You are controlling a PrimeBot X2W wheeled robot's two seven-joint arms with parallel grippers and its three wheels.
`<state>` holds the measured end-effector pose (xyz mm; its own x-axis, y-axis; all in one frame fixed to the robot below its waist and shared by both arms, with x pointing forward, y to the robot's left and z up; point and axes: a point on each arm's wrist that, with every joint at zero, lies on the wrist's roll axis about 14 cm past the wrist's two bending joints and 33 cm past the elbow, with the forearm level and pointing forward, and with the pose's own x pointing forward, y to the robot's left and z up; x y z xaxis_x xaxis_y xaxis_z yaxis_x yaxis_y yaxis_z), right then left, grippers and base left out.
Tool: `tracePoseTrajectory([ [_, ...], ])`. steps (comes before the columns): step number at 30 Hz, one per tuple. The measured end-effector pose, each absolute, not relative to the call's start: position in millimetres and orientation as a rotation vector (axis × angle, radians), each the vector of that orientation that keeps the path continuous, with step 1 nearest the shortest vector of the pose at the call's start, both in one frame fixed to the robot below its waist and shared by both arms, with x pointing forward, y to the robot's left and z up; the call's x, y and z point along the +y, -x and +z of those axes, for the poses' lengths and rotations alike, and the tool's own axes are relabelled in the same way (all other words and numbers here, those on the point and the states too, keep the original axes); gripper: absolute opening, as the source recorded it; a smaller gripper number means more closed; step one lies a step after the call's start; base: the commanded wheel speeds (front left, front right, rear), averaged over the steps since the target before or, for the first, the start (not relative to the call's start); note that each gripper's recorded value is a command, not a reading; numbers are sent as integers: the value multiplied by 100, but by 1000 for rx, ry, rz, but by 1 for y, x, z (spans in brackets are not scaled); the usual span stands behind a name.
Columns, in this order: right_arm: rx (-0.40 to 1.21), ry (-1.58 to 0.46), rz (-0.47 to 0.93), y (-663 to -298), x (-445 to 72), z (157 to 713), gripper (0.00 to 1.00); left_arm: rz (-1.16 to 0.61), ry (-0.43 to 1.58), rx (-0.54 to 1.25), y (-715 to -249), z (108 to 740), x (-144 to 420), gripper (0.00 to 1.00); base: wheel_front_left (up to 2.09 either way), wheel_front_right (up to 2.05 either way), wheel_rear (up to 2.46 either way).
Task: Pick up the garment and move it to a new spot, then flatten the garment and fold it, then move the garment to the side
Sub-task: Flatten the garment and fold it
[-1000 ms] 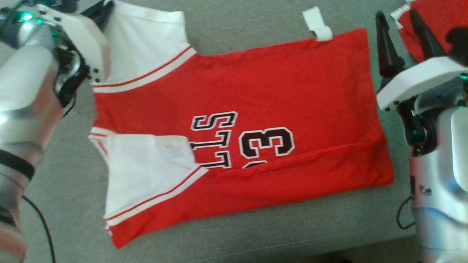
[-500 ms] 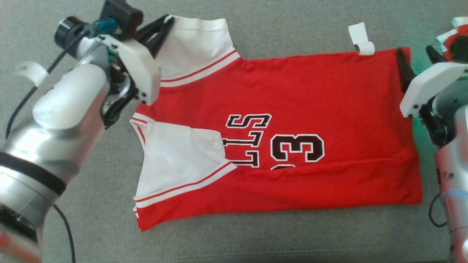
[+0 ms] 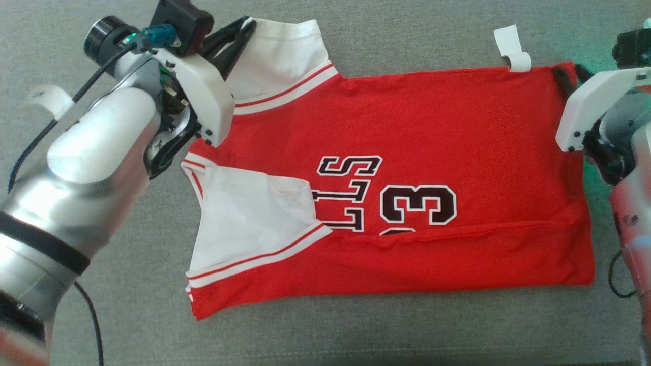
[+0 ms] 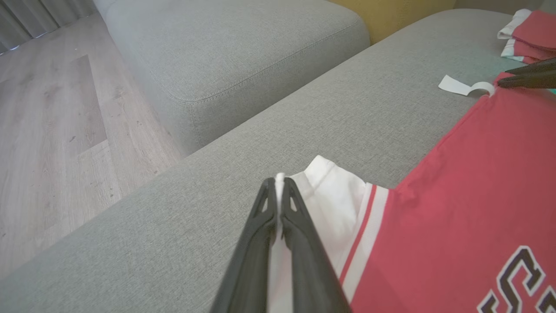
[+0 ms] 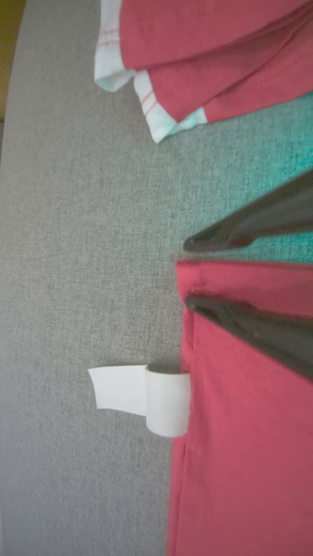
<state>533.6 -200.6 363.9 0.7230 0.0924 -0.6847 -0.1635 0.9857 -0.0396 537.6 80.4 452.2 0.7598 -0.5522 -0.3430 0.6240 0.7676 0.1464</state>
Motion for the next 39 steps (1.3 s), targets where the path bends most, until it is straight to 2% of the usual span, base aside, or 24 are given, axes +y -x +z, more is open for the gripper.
tracePoseTrajectory([
  [8, 679, 53, 127, -537, -204, 373, 0, -600, -268, 248, -545, 461, 89, 0, 0, 0, 0],
  [21, 377, -32, 123, -587, -196, 436, 0, -453, -259, 72, -596, 504, 110, 0, 0, 0, 0],
  [27, 278, -51, 118, -599, -194, 456, 0, -434, -254, 41, -602, 513, 108, 0, 0, 0, 0],
  [33, 279, -74, 134, -593, -187, 459, 0, -464, -274, 13, -592, 523, 102, 0, 0, 0, 0],
  [39, 331, -91, 129, -565, -196, 447, 0, -519, -276, 48, -555, 509, 105, 0, 0, 0, 0],
])
